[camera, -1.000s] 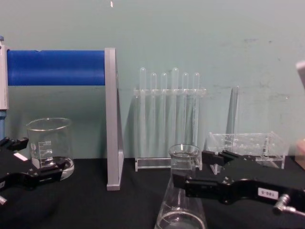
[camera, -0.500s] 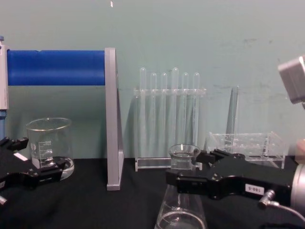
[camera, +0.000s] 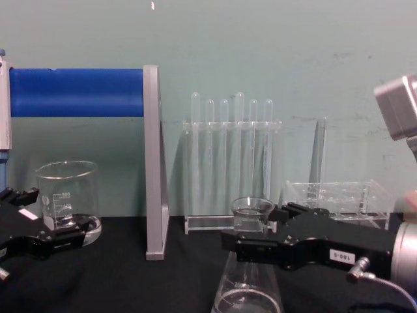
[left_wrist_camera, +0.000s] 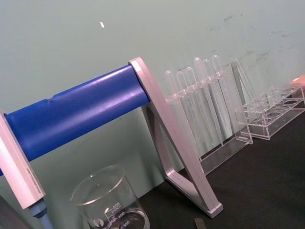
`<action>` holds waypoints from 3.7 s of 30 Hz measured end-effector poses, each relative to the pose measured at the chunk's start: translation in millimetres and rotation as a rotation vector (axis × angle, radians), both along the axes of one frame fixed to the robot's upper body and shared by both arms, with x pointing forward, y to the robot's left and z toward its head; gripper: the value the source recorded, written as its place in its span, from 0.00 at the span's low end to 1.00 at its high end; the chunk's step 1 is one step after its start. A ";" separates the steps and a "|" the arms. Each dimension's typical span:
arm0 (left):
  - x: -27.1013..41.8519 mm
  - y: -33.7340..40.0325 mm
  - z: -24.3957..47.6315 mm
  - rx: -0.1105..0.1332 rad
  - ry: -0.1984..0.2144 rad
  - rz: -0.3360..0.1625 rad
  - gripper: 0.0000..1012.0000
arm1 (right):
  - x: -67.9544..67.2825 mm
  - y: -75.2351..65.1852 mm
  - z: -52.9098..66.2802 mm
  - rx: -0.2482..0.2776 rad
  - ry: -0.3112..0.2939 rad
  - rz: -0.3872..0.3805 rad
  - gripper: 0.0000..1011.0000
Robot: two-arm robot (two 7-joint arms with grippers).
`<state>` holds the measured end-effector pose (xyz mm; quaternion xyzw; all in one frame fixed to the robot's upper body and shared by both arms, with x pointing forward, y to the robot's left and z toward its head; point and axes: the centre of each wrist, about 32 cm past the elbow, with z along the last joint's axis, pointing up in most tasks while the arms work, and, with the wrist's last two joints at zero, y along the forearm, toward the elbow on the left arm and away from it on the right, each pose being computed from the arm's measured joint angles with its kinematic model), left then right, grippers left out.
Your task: Grasp the erlenmeyer flask with one hand, shake it three times, then place it back.
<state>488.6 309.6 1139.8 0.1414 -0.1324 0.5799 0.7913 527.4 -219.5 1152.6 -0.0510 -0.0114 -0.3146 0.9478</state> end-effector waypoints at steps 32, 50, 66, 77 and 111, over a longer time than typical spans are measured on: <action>0.0 0.0 0.0 0.000 0.000 0.000 0.99 | -0.2 0.0 0.4 0.003 -0.001 0.000 0.57; 0.0 0.0 0.0 0.000 0.000 0.000 0.99 | -2.7 -3.5 12.0 0.032 -0.013 -0.037 0.45; 0.0 0.0 0.0 0.000 0.000 0.000 0.99 | -12.0 -17.2 54.3 0.048 -0.073 -0.130 0.45; 0.0 0.0 0.0 0.000 0.000 0.000 0.99 | -13.6 -20.3 57.9 0.057 -0.080 -0.148 0.45; 0.0 0.0 0.0 0.000 0.000 0.000 0.99 | -28.1 30.1 50.6 0.053 -0.081 -0.065 0.45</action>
